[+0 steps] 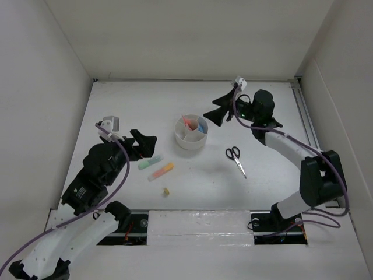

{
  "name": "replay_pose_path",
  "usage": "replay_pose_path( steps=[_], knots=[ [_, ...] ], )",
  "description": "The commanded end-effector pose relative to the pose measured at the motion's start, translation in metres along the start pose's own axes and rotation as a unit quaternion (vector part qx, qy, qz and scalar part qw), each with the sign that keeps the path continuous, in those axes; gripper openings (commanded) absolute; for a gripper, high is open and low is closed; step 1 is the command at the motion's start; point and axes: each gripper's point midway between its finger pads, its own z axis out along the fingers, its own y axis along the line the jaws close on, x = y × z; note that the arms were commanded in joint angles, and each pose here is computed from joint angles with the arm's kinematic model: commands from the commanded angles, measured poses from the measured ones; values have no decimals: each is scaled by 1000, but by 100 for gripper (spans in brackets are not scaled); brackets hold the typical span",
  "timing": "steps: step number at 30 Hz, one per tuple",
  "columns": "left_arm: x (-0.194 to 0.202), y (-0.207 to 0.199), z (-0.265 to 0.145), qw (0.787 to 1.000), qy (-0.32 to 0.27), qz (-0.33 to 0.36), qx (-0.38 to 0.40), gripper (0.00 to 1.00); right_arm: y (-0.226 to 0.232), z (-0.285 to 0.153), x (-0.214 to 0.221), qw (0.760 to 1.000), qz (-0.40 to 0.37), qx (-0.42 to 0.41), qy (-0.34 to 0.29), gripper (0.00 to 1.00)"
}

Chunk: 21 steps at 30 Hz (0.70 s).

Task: Sort the stationery into containers
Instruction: Place the stationery into the container, then grab a piece of stationery with the left arm

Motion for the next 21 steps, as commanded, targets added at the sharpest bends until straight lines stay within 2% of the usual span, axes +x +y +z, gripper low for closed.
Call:
replay_pose_path(
  steps=[1,3,4,5,7,10,11,13,15,18,21],
  knots=[
    [9,19,20,997,23,-4,-73,99,11,-17,-42,998,-5,62,-22,100],
    [10,28,27,993,30,-10,-111,99,8,-24,-50,990,1,142,-21,100],
    [21,35,35,990,52,-1,-131,99,16,-35,-64,985,-8,167,-33,100],
    [23,37,37,988,58,-2,-141,99,17,-42,-56,979,2,202,-19,100],
    [28,39,44,986,71,8,-149,99,28,-62,-57,976,5,215,-27,100],
    [32,45,48,982,83,17,-169,99,43,-79,-36,978,26,209,-5,100],
    [40,49,54,978,101,36,-177,99,56,-87,-45,979,27,200,-23,100],
    [52,53,60,972,131,52,-186,99,74,-91,-34,985,33,167,-15,100],
    [72,66,70,957,175,87,-214,99,91,-101,-38,987,27,154,-23,100],
    [88,79,84,942,205,106,-242,99,118,-110,-47,991,21,121,-44,100],
    [112,85,99,938,247,133,-202,99,145,-114,-51,995,10,83,-55,100]
  ],
)
